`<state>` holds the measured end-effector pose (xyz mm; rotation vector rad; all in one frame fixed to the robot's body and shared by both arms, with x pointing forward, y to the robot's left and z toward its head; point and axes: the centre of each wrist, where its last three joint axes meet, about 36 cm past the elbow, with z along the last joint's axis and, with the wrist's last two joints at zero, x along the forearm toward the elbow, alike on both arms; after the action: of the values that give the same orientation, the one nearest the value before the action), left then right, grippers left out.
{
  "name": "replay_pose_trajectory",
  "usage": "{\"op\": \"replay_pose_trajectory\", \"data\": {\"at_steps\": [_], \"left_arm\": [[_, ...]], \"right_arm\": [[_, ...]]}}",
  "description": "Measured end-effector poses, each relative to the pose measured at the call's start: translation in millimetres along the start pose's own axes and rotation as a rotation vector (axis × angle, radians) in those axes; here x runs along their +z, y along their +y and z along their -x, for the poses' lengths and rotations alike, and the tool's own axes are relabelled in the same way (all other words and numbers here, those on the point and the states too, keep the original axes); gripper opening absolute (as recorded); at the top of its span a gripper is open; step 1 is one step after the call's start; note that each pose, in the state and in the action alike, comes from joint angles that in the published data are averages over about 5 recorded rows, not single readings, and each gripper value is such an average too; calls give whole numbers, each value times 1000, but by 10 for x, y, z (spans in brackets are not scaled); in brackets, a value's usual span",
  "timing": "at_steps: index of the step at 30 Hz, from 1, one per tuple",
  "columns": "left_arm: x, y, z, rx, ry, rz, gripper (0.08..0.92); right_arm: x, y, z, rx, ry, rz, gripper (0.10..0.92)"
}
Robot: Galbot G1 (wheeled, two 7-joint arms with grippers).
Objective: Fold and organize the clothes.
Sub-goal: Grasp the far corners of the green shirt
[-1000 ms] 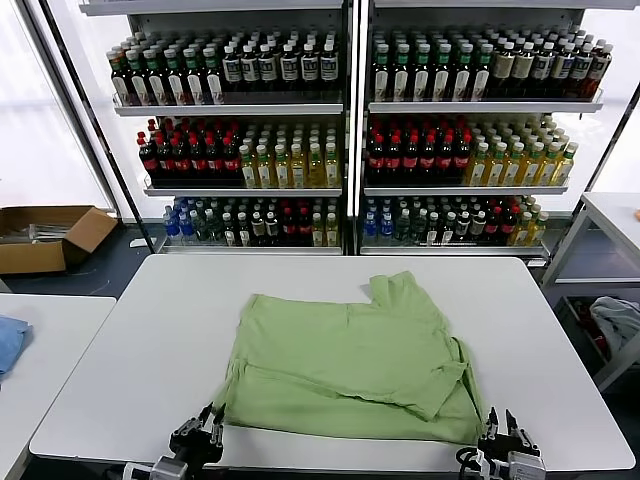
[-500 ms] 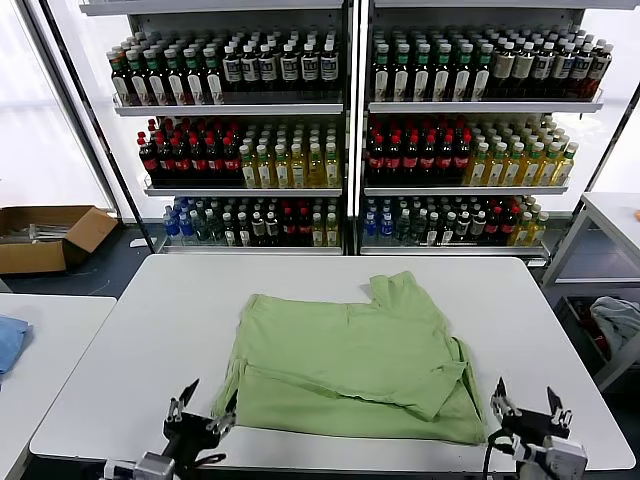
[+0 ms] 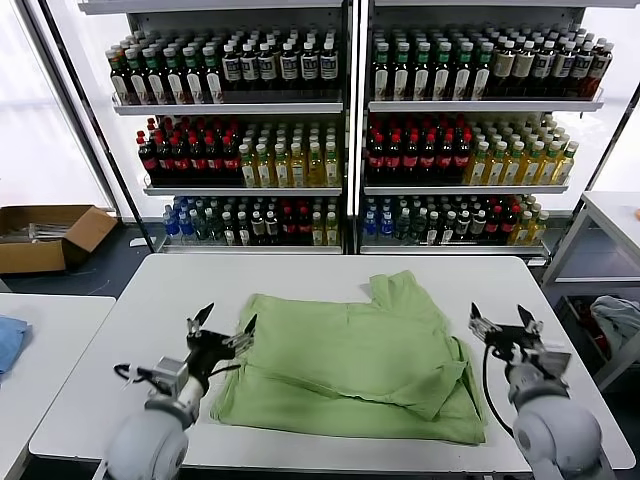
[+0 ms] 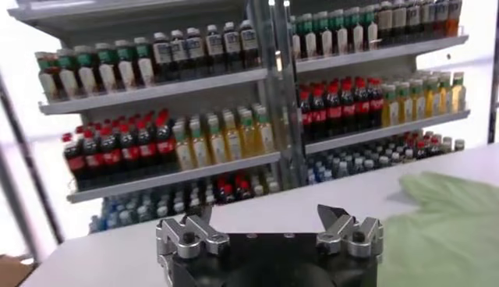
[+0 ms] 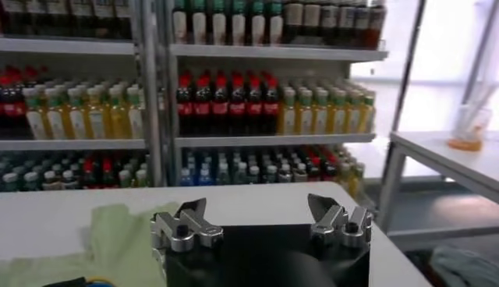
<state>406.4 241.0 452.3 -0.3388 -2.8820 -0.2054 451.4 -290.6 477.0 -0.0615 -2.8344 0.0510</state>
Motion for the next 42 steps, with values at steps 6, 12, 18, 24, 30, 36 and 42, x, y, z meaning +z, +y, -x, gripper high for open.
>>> {"op": "replay_pose_trajectory", "data": {"at_steps": [6, 12, 18, 24, 30, 36, 42], "left_arm": [[-45, 56, 570, 35, 46, -21, 823], [-34, 103, 980, 52, 104, -33, 823], [7, 165, 1218, 47, 149, -41, 823], [36, 228, 1368, 41, 181, -46, 823], [109, 250, 1432, 41, 220, -47, 823], [157, 270, 1492, 41, 239, -53, 823], [213, 272, 1528, 38, 255, -61, 823]], "right_arm": [[-59, 123, 517, -33, 37, -3, 823], [-67, 231, 898, -38, 76, 0, 823], [-64, 375, 1179, -46, 108, -6, 823], [-92, 494, 1395, -46, 128, -9, 823], [-100, 583, 1569, -46, 145, -7, 823], [-28, 648, 1687, -44, 172, -7, 823], [55, 657, 1744, -37, 195, -8, 823]]}}
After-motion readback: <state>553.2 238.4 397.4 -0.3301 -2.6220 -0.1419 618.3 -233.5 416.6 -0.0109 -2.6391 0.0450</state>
